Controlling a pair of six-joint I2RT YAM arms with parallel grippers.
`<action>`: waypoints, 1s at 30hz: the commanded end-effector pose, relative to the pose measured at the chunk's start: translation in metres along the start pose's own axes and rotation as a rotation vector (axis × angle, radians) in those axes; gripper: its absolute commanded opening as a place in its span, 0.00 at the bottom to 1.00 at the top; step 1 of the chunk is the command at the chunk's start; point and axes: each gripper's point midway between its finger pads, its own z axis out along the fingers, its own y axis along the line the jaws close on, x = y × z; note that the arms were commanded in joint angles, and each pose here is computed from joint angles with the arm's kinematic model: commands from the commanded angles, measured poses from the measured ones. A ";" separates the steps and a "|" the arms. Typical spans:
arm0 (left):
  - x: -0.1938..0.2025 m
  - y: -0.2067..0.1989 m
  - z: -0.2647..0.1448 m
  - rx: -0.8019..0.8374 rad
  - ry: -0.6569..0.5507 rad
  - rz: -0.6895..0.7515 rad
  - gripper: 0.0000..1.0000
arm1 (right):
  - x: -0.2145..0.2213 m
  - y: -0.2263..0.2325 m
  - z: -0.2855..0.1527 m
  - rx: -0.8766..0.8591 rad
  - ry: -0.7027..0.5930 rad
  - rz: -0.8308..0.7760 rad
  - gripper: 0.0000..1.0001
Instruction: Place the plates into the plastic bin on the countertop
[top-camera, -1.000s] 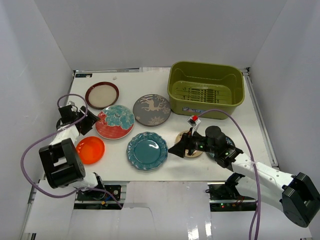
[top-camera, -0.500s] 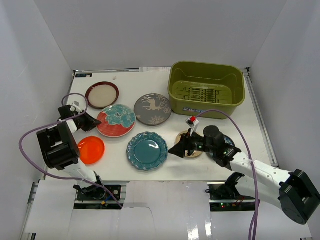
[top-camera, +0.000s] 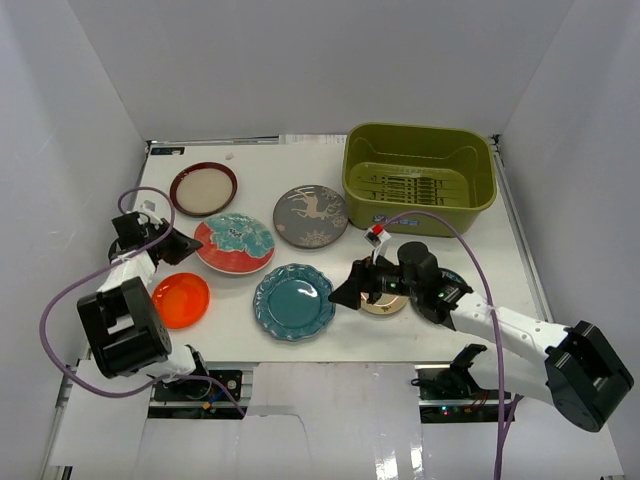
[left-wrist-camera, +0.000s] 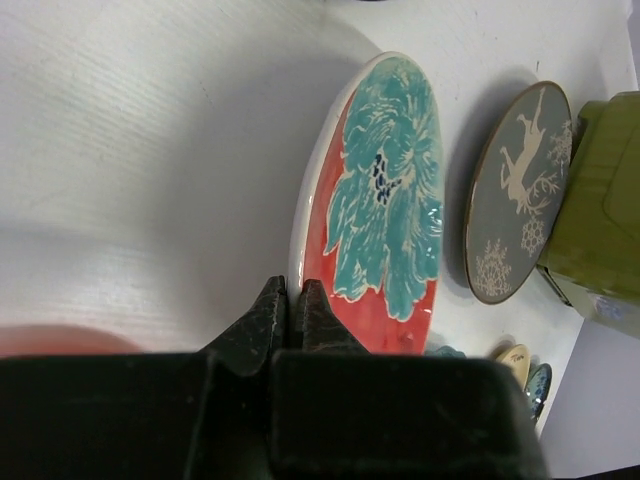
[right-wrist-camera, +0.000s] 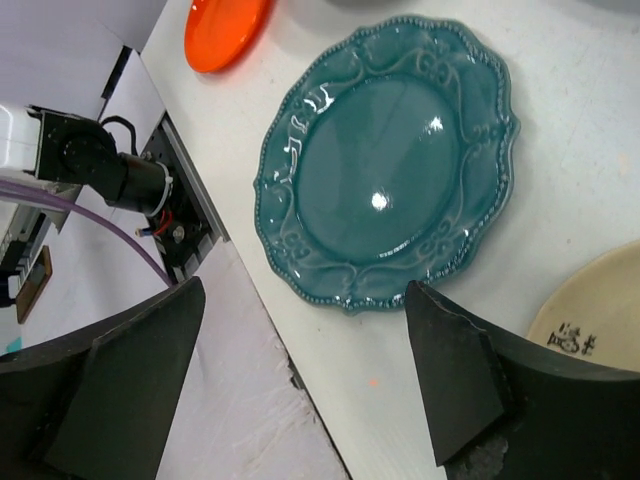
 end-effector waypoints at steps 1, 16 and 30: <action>-0.007 -0.036 -0.032 0.082 -0.057 0.026 0.00 | -0.039 0.025 0.005 -0.063 -0.081 -0.035 0.88; 0.021 -0.194 -0.118 0.554 -0.093 0.318 0.00 | -0.103 0.042 0.020 -0.037 -0.159 -0.026 0.96; 0.058 -0.257 -0.132 0.858 0.060 0.381 0.00 | -0.158 -0.013 0.021 0.097 -0.168 -0.027 0.93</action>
